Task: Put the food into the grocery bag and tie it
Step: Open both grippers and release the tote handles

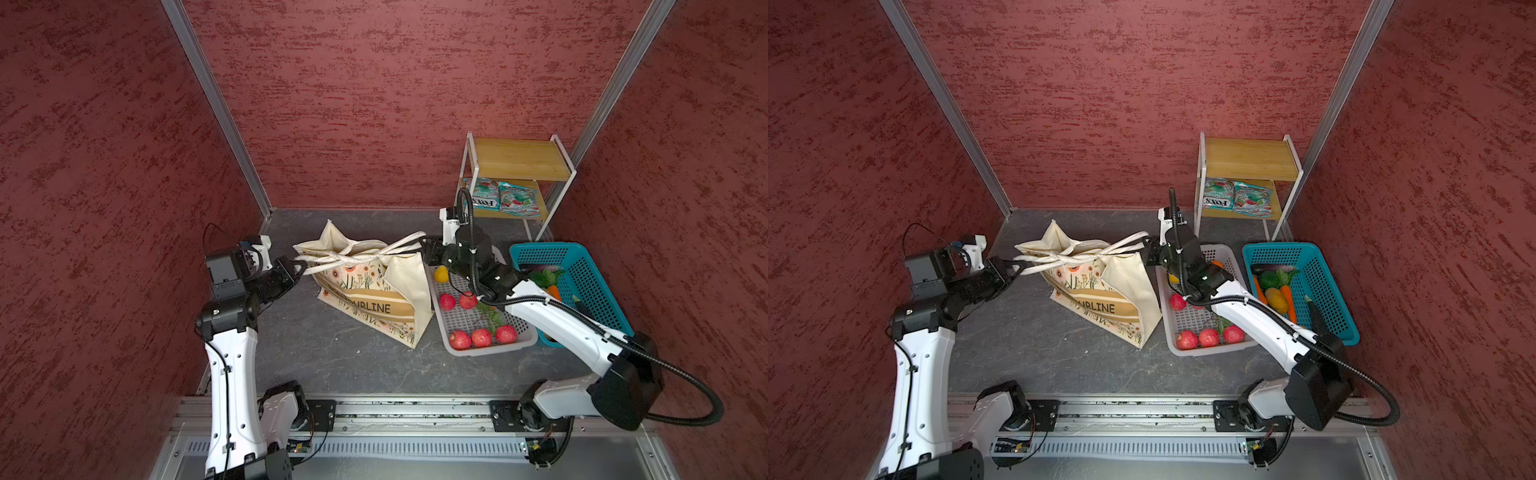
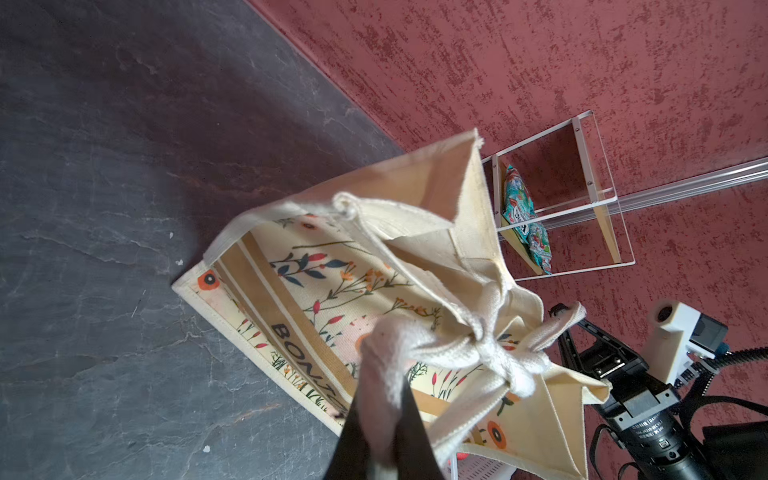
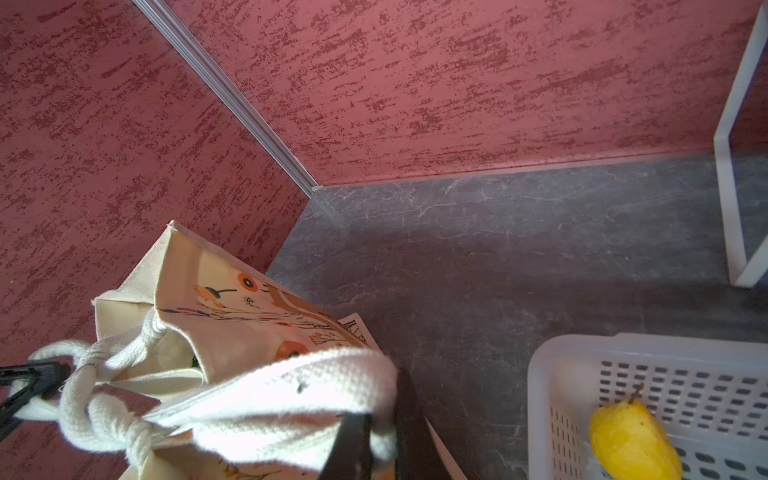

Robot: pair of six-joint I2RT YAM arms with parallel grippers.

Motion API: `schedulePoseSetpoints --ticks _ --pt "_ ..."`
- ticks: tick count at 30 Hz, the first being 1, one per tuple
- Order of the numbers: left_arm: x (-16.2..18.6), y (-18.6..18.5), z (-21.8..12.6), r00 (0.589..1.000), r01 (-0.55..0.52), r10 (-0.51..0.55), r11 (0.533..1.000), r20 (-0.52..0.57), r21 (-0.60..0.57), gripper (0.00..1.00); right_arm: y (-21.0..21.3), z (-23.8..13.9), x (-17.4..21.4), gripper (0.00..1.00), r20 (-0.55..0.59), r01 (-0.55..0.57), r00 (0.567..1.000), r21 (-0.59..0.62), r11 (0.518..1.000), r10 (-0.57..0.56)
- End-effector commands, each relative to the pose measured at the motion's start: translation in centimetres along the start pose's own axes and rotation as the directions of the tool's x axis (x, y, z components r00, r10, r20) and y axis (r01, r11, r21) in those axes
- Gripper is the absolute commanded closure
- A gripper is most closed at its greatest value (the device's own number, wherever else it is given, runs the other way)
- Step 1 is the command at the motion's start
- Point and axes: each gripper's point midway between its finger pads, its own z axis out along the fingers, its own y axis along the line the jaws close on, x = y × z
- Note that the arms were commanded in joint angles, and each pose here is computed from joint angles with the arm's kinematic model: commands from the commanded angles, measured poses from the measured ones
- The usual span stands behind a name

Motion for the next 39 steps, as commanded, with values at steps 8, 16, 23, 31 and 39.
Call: schedulePoseSetpoints --ticks 8,16,23,31,39 --pt "-6.6 12.3 -3.5 0.950 0.132 0.038 0.851 0.310 -0.509 1.00 -20.3 -8.6 -6.7 1.00 0.353 -0.245 0.935 0.643 0.725 0.003" --pt "-6.8 0.6 -1.3 0.963 -0.071 0.077 0.997 0.257 -0.032 1.00 -14.8 -6.9 -9.1 1.00 0.355 -0.177 0.935 0.397 0.901 0.028" --pt "-2.8 -11.0 0.2 0.935 -0.346 0.325 0.923 0.144 0.166 1.00 -5.6 -3.9 -9.7 1.00 0.269 0.015 0.962 0.137 0.991 -0.052" --pt "2.0 -15.8 3.6 0.901 -0.426 0.431 0.866 0.038 0.261 0.95 1.5 -1.6 -7.5 1.00 0.183 0.164 0.970 -0.010 0.986 -0.159" --pt "3.8 -17.4 3.7 0.873 -0.477 0.486 0.832 0.043 0.283 0.64 4.7 -1.7 -6.1 1.00 0.176 0.267 0.953 -0.091 0.959 -0.248"
